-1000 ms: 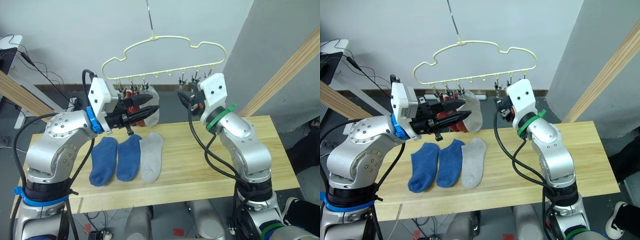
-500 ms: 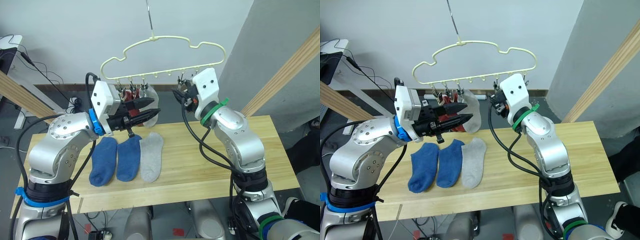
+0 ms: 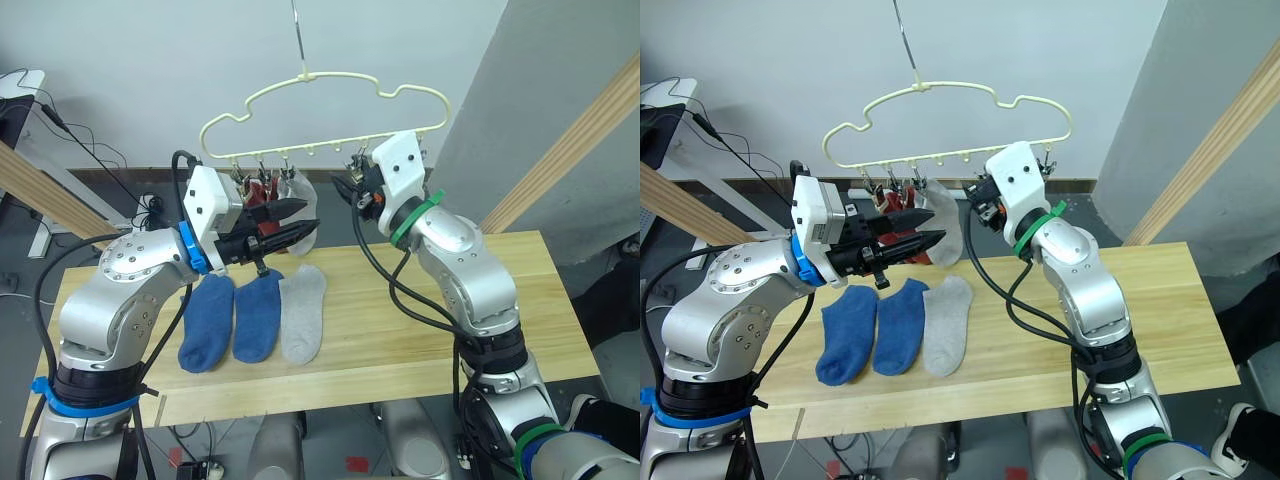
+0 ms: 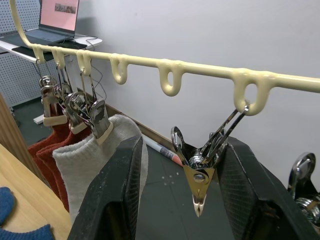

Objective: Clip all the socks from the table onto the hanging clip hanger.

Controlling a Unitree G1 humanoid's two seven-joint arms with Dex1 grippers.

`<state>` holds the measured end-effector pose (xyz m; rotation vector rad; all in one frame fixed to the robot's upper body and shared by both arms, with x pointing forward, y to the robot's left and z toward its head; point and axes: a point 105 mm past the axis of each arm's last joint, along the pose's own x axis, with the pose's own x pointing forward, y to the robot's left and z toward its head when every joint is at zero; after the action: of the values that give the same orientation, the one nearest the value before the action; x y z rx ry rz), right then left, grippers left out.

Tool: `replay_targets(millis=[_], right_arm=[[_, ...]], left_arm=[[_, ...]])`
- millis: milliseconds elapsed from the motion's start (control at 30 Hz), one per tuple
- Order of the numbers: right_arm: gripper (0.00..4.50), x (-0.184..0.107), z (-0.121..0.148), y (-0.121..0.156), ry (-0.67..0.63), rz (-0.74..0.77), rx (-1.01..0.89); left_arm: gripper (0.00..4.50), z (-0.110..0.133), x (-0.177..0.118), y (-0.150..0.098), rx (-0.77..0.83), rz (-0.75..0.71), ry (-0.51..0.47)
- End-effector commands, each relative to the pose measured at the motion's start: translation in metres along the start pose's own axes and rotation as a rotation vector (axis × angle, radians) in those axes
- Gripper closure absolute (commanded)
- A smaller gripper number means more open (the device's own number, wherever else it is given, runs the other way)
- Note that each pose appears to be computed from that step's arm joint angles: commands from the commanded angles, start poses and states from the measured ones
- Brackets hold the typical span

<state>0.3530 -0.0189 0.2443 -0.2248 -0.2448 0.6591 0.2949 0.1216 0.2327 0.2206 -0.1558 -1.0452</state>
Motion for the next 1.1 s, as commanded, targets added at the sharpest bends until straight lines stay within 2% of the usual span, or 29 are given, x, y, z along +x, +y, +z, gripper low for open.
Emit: replay_targets(millis=[33,700,933,967,1100], right_arm=[[2.29,0.002,0.02,0.001,-0.08,-0.001,-0.011],[2.29,0.006,0.022,-0.004,-0.1,-0.029,0.037],[4.27,0.007,0.023,-0.006,-0.107,-0.036,0.052],[4.4,0.007,0.023,-0.006,-0.107,-0.037,0.053],[4.4,0.008,0.023,-0.007,-0.11,-0.041,0.065]], left_arm=[[2.75,0.005,0.0,-0.004,0.029,-0.003,-0.018],[2.75,0.0,-0.001,-0.003,0.026,0.013,-0.009],[2.75,-0.011,-0.001,-0.009,0.012,0.025,0.007],[2.75,-0.012,-0.001,-0.009,0.01,0.027,0.009],[2.75,-0.025,-0.001,-0.013,0.001,0.04,0.04]])
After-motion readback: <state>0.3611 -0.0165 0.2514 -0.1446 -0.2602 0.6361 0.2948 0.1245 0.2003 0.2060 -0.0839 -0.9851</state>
